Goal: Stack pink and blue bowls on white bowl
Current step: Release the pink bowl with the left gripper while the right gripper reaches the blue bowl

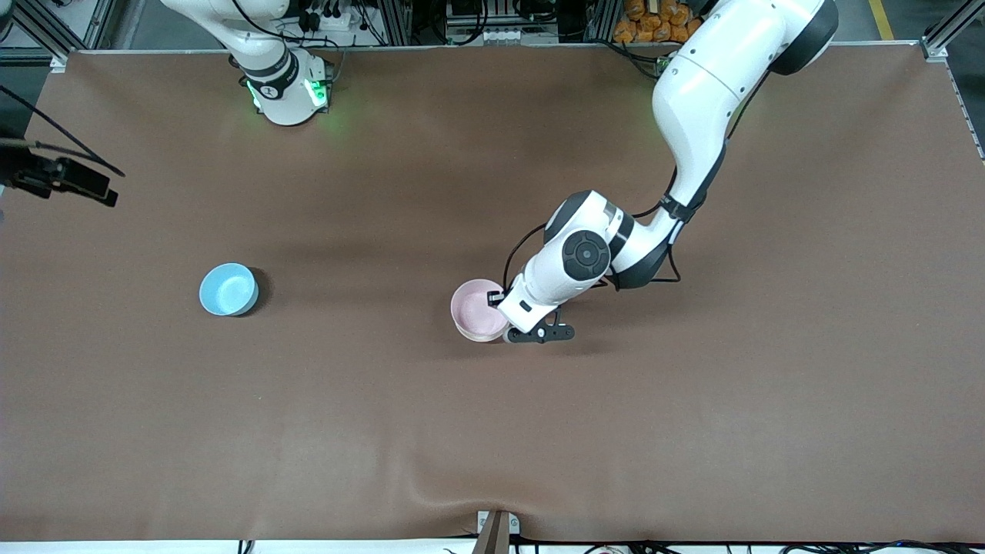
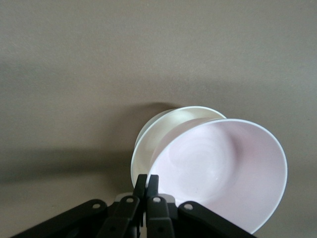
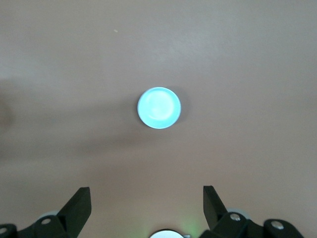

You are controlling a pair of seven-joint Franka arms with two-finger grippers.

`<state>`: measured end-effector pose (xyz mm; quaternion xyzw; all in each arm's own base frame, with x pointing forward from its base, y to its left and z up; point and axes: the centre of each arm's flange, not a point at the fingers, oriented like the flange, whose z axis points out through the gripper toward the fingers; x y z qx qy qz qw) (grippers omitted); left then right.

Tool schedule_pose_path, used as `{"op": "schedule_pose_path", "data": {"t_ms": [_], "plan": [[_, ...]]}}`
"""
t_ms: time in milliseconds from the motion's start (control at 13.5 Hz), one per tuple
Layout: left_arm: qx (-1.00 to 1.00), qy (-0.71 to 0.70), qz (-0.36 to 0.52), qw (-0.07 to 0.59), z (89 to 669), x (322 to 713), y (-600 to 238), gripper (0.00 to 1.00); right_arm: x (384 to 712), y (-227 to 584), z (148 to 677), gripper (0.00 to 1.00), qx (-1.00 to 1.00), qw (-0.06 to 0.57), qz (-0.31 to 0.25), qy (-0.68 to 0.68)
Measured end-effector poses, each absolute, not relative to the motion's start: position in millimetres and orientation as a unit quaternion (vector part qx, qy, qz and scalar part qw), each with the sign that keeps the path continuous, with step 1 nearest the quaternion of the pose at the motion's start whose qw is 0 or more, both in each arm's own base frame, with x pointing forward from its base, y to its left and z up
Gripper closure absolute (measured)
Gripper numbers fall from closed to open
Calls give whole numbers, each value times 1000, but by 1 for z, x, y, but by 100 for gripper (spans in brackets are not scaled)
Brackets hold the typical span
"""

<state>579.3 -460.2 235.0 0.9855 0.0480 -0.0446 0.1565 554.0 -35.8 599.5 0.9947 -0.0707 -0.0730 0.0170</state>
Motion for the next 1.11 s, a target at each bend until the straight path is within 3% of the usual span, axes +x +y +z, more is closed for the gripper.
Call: {"op": "schedule_pose_path", "data": {"t_ms": [296,519,593,889,1111], "plan": [[985,49,-47,156,229,579,-460,97,584,-65,526,0,992,12,-122,-43],[985,49,-46,156,229,580,-460,97,595,-108,468,0,992,0,-120,-40],[985,49,-46,156,229,580,-460,93,594,-119,444,0,992,-3,-118,-34],[985,52,-45,157,231,581,-460,52,583,-132,340,0,997,-6,-80,-9],[985,55,-28,163,246,591,-457,21,577,-128,280,0,995,-15,-94,-6]]}}
